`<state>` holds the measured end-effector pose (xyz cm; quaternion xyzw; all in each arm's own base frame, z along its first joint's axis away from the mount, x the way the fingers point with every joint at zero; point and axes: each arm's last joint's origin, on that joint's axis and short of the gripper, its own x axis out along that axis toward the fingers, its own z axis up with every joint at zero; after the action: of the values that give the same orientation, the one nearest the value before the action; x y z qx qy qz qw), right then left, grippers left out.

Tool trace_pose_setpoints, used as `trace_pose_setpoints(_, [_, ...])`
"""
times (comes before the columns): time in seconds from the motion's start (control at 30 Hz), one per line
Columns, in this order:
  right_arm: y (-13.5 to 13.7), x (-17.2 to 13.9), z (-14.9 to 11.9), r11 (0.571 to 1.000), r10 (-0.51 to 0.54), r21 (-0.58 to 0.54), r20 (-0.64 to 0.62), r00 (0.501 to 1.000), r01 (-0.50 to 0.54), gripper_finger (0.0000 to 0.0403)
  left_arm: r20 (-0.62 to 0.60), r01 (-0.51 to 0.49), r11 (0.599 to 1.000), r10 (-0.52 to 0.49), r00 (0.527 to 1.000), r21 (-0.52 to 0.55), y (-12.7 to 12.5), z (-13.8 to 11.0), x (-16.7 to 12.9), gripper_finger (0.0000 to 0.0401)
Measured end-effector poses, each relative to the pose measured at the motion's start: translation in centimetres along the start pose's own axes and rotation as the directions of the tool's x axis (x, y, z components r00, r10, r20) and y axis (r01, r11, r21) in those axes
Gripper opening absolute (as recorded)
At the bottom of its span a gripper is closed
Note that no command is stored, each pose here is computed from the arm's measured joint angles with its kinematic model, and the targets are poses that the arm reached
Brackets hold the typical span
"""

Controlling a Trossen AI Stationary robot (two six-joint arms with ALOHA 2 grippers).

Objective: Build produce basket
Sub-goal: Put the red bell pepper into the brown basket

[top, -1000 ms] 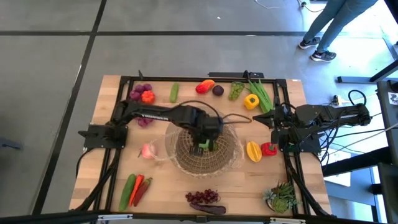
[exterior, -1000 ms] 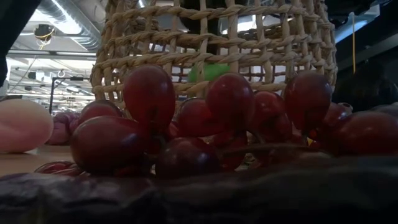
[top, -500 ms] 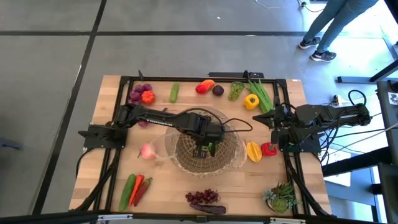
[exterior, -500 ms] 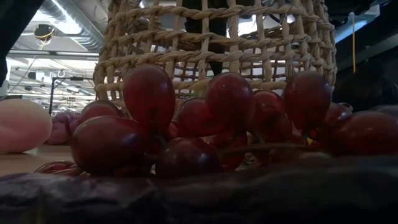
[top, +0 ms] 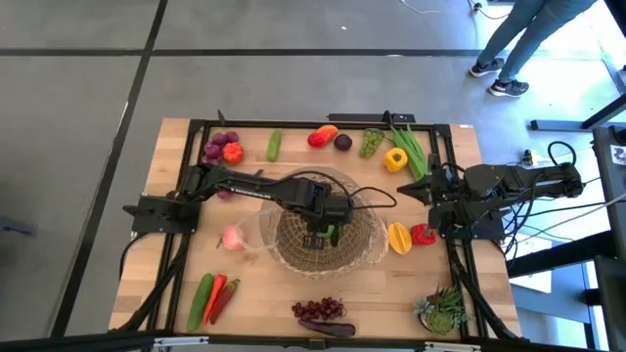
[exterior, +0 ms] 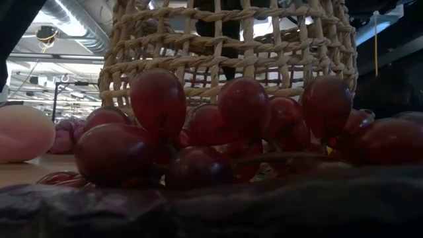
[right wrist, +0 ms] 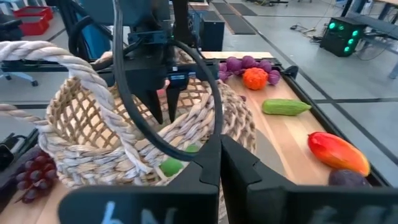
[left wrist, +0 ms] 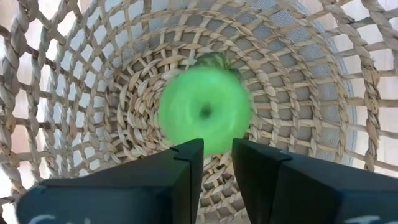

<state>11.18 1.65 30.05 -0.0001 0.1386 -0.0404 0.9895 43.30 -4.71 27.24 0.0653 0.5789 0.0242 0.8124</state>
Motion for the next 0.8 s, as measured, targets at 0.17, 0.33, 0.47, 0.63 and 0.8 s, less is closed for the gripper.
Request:
trace_pose_setpoints(0.17, [0.0, 0.0, 0.0, 1.000, 0.001, 0.001, 0.000, 1.000, -0.001, 0.0000, 0.048, -0.020, 0.999, 0.022, 0.999, -0.047, 0.4, -0.2, -2.2, 0.0070])
trace_pose_setpoints(0.33, [0.0, 0.0, 0.0, 1.000, 0.005, -0.003, 0.000, 1.000, -0.005, 0.0000, 0.149, -0.039, 0.989, 0.060, 0.987, -0.140, 1.2, -0.8, -6.3, 0.0070])
trace_pose_setpoints(0.47, [0.0, 0.0, 0.1, 1.000, 0.006, 0.018, 0.005, 1.000, -0.006, 0.0000, 0.213, -0.007, 0.963, 0.067, 0.975, -0.270, 1.8, -1.7, -9.6, 0.0070])
trace_pose_setpoints(0.63, [0.0, 0.0, 0.2, 0.998, 0.007, 0.060, 0.018, 1.000, -0.008, 0.0000, 0.279, 0.018, 0.892, 0.122, 0.952, -0.451, 2.2, -3.3, -13.6, 0.0070])
trace_pose_setpoints(0.8, [0.0, 0.0, 0.4, 0.998, 0.009, 0.063, 0.035, 0.999, -0.011, 0.0000, 0.315, 0.042, 0.815, 0.176, 0.933, -0.578, 2.2, -5.2, -16.9, 0.0070])
